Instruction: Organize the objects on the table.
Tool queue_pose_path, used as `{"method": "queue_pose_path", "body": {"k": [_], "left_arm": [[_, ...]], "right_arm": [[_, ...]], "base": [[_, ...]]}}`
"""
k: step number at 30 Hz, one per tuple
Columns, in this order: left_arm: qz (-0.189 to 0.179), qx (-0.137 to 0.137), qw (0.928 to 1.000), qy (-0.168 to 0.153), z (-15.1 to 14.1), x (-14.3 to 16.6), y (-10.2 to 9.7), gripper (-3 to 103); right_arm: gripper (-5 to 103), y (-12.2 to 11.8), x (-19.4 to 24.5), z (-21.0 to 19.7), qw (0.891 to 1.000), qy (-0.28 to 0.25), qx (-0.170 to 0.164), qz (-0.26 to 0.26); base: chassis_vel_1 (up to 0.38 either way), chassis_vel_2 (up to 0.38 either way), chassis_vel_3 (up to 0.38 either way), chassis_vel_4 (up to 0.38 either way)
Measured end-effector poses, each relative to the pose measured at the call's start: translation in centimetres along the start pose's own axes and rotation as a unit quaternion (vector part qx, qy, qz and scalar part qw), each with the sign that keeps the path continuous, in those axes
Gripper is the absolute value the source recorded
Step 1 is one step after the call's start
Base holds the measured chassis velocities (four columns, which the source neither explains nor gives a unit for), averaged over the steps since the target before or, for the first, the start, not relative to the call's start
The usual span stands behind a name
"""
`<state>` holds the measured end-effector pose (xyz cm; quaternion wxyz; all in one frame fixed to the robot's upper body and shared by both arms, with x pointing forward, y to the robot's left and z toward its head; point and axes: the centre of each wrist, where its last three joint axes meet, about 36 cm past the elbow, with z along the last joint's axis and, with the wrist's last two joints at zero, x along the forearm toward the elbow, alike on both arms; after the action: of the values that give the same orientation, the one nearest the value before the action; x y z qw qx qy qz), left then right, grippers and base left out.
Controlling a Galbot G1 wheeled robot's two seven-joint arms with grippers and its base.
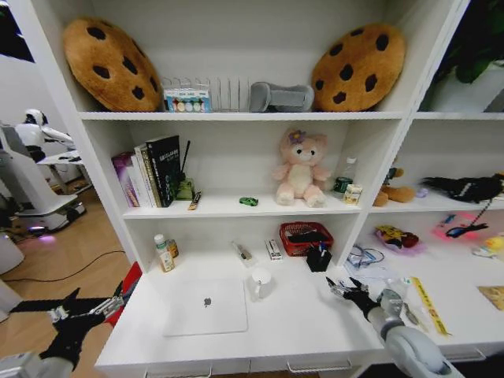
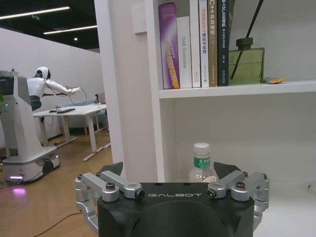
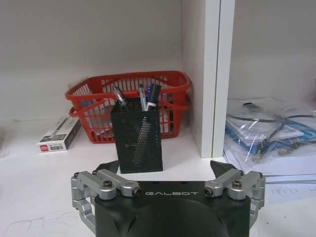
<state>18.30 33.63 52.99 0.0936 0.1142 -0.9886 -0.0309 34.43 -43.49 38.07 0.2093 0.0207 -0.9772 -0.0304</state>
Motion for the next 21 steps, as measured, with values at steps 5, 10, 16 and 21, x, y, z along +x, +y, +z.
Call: {"method": "queue_pose_path", "body": {"k": [5, 10, 16, 21], "left_arm": [[0.0, 0.0, 1.0, 0.0, 0.0, 0.0, 0.0, 100], [0.0, 0.0, 1.0, 0.0, 0.0, 0.0, 0.0, 100], [0.0, 0.0, 1.0, 0.0, 0.0, 0.0, 0.0, 100], [0.0, 0.0, 1.0, 0.0, 0.0, 0.0, 0.0, 100]], "right_arm": [[100, -1.0, -1.1, -0.7, 1.0, 0.016, -0.016, -0.004], [100, -1.6, -1.5, -0.8, 1.0, 0.029, -0.013, -0.002], [100, -3.3, -1.8, -0.4, 0.999, 0.044, 0.014, -0.006], [100, -4.1, -1.9, 0.1, 0.999, 0.05, 0.016, -0.003]], "base": [[0.0, 0.0, 0.0, 0.0], [0.0, 0.0, 0.0, 0.0], [0.0, 0.0, 0.0, 0.0], [0.0, 0.0, 0.0, 0.0]]}}
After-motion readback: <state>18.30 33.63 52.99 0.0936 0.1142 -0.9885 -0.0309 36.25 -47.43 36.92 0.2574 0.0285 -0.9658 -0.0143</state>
